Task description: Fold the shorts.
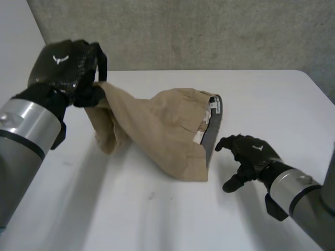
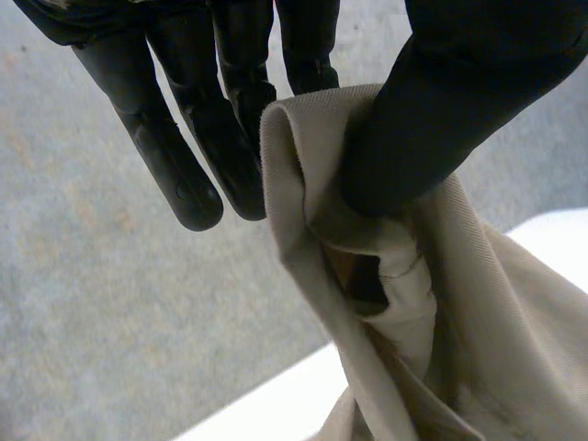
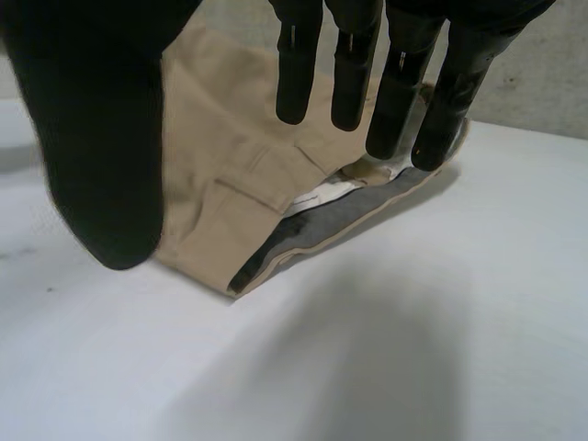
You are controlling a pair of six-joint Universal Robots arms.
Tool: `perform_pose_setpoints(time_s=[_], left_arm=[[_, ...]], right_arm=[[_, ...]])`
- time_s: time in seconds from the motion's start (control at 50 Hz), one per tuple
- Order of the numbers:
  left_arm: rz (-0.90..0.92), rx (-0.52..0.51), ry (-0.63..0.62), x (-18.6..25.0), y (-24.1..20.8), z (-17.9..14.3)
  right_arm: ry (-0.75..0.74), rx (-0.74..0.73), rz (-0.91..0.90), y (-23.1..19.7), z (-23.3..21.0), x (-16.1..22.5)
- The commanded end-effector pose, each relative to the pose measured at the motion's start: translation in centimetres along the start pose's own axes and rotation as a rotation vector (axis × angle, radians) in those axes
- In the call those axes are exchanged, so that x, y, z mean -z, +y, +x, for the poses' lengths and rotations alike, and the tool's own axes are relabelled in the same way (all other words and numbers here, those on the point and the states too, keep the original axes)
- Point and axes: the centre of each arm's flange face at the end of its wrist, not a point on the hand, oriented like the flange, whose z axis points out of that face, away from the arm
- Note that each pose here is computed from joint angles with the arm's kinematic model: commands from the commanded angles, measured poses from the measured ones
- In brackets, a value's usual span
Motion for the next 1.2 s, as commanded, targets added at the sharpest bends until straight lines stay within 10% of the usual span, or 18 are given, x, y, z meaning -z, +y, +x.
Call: perform_pose_setpoints(time_s=[0.02, 1.2], left_arm=[[0.043, 0.032, 0.031, 0.0, -1.4, 0.9], [-0.032, 0.034, 0.049, -1.0, 1.2, 1.5]], right_arm=[[-0.102, 0.053, -0.018, 3.4, -2.7, -2.2], [-0.011, 0.323, 0.135, 3.3, -4.6, -11.5]])
